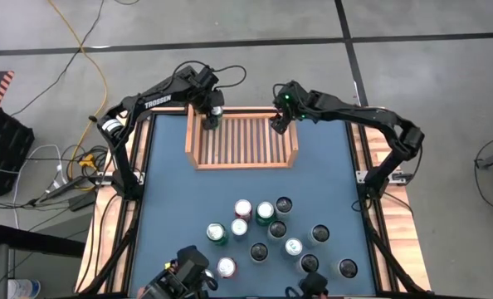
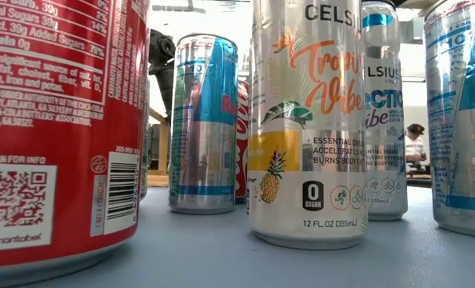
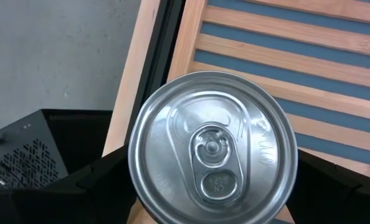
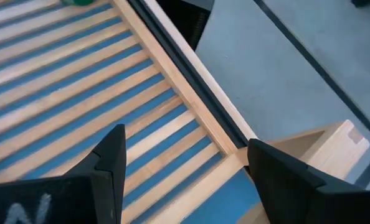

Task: Place canned beverage on shelf
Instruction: Adjust the green soda can on the shelf

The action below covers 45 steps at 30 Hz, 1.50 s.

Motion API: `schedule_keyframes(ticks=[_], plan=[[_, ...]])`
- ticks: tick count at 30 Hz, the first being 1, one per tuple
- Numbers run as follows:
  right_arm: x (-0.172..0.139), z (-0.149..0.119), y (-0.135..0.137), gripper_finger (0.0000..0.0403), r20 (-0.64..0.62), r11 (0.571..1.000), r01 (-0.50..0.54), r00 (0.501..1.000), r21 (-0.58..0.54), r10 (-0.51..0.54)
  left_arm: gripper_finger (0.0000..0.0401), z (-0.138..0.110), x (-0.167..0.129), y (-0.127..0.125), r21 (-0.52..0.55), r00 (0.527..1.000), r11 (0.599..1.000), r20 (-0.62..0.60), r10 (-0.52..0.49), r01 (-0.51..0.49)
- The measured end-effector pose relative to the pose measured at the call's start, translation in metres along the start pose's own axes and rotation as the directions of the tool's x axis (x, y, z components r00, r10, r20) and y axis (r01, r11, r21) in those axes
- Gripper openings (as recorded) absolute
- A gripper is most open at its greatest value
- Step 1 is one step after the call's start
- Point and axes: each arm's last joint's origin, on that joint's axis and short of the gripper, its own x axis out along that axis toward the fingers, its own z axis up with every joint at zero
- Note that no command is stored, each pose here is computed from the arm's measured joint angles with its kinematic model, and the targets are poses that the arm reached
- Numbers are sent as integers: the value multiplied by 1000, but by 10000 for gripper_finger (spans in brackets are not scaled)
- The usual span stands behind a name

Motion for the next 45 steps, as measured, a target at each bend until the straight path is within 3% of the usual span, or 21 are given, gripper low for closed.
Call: schedule_keyframes(ticks=[4, 10, 25, 45], plan=[[-20, 15, 7, 260, 152, 997, -73, 986, -1, 73, 316, 0, 0, 0, -12, 1000, 1000, 5, -2, 2], [-32, 21, 25, 260, 212, 990, -133, 968, -36, 138, 316, 1, -1, 1, -45, 1000, 999, 16, -8, 8], [-33, 19, 33, 260, 192, 987, -150, 969, -50, 157, 316, 7, -25, 1, -143, 987, 988, 155, -42, 64], [-33, 14, 33, 260, 136, 986, -155, 977, -62, 163, 299, -9, -7, -8, -184, 985, 983, 171, 34, -2]])
